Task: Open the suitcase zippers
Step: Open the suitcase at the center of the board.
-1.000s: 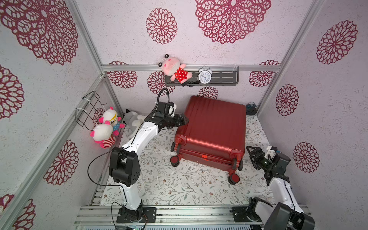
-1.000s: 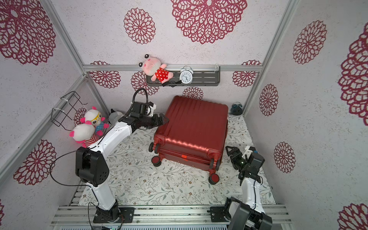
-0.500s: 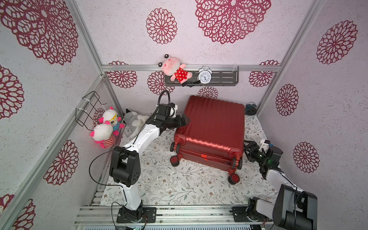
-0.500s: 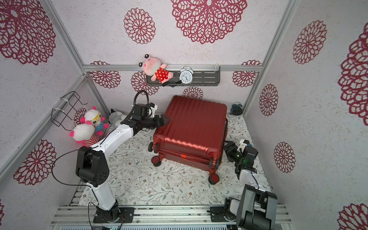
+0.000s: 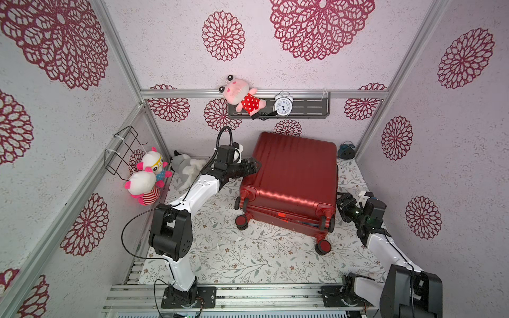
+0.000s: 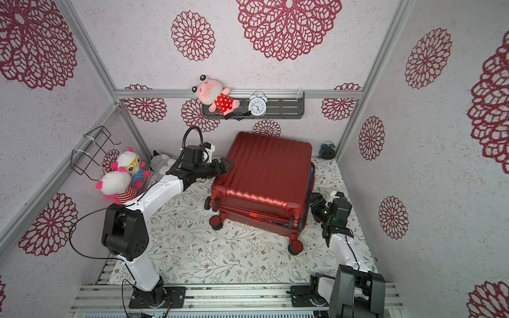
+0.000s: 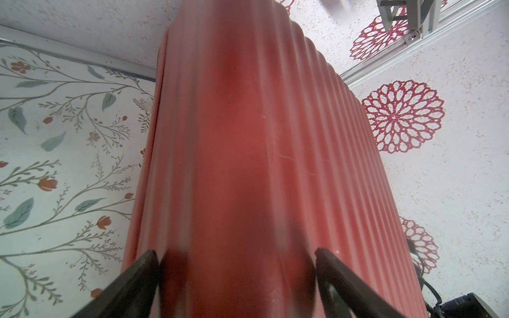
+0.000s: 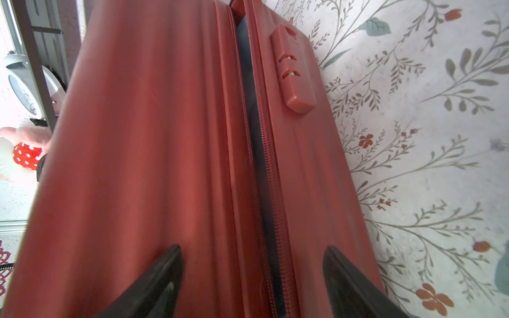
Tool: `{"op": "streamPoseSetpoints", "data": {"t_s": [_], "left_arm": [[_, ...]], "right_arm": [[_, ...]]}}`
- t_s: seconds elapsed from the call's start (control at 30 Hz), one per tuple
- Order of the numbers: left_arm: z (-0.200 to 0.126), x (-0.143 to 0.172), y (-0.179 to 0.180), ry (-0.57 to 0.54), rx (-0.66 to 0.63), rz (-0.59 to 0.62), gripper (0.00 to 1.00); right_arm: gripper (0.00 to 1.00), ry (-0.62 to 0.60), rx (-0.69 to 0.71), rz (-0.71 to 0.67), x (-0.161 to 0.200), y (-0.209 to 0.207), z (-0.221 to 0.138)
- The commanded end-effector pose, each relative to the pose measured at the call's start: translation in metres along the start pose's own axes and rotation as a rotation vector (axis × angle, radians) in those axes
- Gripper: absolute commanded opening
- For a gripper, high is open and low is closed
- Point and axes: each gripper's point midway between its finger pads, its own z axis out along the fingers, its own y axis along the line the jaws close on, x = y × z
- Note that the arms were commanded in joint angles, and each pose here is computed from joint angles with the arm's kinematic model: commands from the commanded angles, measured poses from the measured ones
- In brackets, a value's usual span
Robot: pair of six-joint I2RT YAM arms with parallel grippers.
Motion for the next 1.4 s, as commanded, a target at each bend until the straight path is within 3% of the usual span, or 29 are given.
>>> {"op": "streamPoseSetpoints", "data": {"t_s": [0.0, 0.3, 0.7, 1.1, 1.37], "left_arm": [[0.027, 0.076, -0.022, 0.227, 0.143, -0.033, 0.91], [0.018, 0.071, 0.0, 0.188, 0.197, -0.12, 0.91], [0.023, 0.077, 0.002, 0.197, 0.281, -0.173, 0.91], [0.025, 0.083, 0.002, 0.199, 0.315, -0.194, 0.9], [0.016, 0.106, -0.01, 0.221, 0.291, -0.161, 0.9]], "right_arm": [[0.81, 0.352, -0.439, -0.238, 0.078, 0.115, -0.025], [0.81, 0.385, -0.528, -0.264, 0.09, 0.138, -0.041], [0.79, 0.43, -0.631, -0.226, 0.11, 0.16, -0.046], [0.81, 0.447, -0.759, -0.193, 0.127, 0.209, -0.062], [0.78, 0.431, -0.811, -0.196, 0.133, 0.233, -0.086]]}}
